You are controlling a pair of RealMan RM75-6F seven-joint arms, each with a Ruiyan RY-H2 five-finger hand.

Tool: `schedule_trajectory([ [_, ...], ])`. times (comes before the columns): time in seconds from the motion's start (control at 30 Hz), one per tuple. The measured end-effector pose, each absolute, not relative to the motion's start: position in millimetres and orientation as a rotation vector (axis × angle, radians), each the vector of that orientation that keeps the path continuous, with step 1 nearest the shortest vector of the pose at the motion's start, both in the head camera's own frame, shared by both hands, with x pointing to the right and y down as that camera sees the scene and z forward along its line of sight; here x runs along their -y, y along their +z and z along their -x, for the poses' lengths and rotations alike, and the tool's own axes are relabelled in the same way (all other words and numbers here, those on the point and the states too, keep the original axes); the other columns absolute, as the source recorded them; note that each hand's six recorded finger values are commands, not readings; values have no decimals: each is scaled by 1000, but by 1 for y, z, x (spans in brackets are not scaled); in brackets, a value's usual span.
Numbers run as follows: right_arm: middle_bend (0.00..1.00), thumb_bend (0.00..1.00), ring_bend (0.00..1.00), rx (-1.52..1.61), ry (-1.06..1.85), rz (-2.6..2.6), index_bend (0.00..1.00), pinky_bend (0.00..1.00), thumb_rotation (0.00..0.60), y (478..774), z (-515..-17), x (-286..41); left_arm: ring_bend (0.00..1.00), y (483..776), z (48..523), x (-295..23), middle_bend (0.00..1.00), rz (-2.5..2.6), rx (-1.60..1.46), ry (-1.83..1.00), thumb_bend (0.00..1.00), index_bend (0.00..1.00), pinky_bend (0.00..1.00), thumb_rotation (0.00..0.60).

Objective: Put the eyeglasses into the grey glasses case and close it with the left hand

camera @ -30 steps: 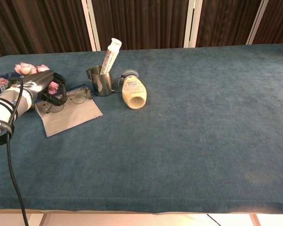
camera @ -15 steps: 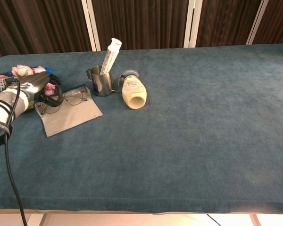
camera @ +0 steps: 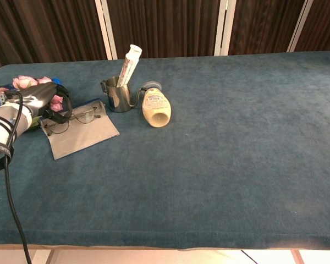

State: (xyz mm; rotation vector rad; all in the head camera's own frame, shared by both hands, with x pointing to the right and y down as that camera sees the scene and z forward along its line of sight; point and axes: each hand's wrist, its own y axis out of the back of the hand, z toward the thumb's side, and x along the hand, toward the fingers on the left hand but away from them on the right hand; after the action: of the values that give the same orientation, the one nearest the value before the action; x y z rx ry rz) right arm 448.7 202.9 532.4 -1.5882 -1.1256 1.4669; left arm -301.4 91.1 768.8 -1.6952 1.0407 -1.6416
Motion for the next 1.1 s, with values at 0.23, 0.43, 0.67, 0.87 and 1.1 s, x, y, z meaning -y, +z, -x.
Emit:
schedule_trajectory([
  [0.23, 0, 135, 0, 1128, 1464, 1590, 0, 0, 600, 531, -449, -203, 4, 768, 299, -92, 120, 1695, -1038, -1638, 406, 429, 31, 543],
  [0.43, 0, 135, 0, 1121, 1466, 1593, 0, 0, 600, 532, -449, -203, 5, 760, 290, -95, 111, 1725, -1046, -1589, 393, 398, 31, 534],
  [0.67, 0, 134, 0, 1109, 1462, 1605, 0, 0, 600, 533, -446, -205, 0, 737, 259, -117, 90, 1843, -1036, -1465, 346, 399, 32, 508],
  [0.87, 0, 135, 0, 1103, 1460, 1614, 0, 0, 600, 533, -446, -207, 0, 726, 241, -139, 53, 1901, -953, -1461, 311, 418, 28, 460],
  [1.1, 0, 134, 0, 1103, 1456, 1626, 0, 0, 600, 532, -446, -207, 0, 727, 239, -147, 0, 1830, -824, -1579, 278, 360, 18, 426],
])
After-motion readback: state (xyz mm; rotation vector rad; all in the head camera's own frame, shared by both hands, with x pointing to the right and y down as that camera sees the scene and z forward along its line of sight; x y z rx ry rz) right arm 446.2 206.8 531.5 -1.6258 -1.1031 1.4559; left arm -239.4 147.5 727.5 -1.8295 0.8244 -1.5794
